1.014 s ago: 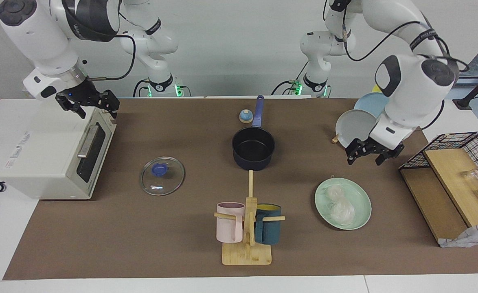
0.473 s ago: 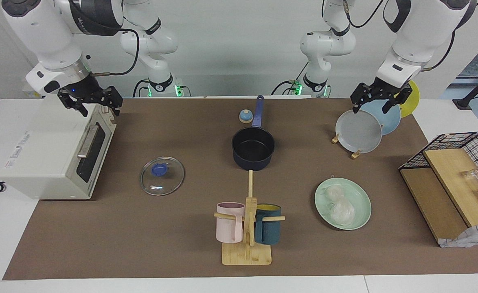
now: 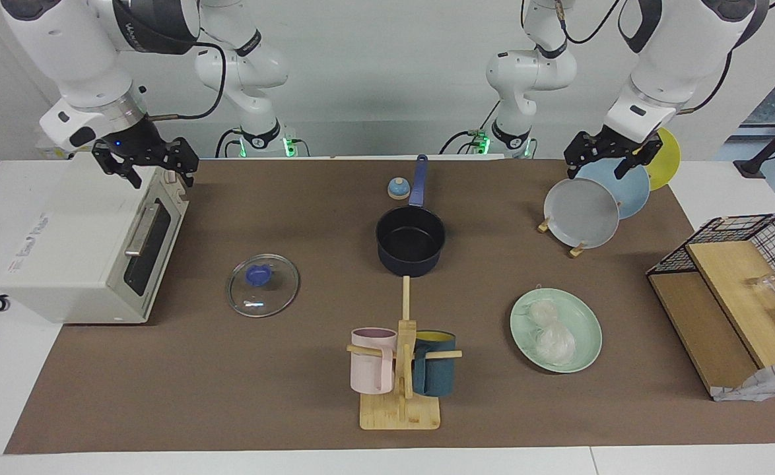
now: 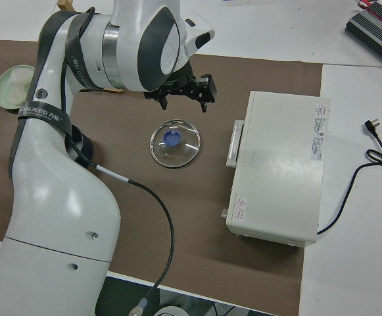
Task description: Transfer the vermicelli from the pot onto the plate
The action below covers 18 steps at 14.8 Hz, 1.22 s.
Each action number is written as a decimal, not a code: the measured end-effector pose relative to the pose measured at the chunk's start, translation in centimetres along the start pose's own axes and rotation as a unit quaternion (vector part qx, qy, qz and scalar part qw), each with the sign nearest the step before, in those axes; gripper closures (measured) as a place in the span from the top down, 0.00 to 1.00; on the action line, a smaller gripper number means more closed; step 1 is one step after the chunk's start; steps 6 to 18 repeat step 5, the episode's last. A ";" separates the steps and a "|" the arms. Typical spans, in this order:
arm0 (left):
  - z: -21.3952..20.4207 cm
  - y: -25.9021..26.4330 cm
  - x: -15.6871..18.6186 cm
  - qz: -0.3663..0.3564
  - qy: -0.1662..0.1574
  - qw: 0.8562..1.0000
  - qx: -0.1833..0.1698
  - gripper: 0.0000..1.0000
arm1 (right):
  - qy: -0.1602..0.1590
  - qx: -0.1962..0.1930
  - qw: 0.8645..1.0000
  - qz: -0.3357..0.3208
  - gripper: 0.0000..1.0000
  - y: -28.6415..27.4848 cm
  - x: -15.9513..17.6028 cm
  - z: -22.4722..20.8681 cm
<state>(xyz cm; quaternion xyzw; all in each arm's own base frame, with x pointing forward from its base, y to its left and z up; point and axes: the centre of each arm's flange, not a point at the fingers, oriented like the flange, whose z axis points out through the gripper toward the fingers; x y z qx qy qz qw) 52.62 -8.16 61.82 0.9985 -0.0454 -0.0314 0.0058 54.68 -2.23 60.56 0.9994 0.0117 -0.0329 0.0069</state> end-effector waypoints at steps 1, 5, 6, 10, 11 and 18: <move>0.0 0.0 0.0 0.000 0.000 1.000 0.000 1.00 | 0.000 0.000 1.000 0.000 1.00 0.0 0.0 0.0; 0.0 0.0 0.0 0.000 -0.003 1.000 0.000 1.00 | 0.001 0.000 1.000 0.000 1.00 0.0 0.0 -0.1; 0.0 0.0 0.0 0.000 -0.003 1.000 0.000 1.00 | 0.001 0.000 1.000 0.000 1.00 0.0 0.0 -0.1; 0.0 0.0 0.0 0.000 -0.003 1.000 0.000 1.00 | 0.001 0.000 1.000 0.000 1.00 0.0 0.0 -0.1; 0.0 0.0 0.0 0.000 -0.003 1.000 0.000 1.00 | 0.001 0.000 1.000 0.000 1.00 0.0 0.0 -0.1; 0.0 0.0 0.0 0.000 -0.003 1.000 0.000 1.00 | 0.001 0.000 1.000 0.000 1.00 0.0 0.0 -0.1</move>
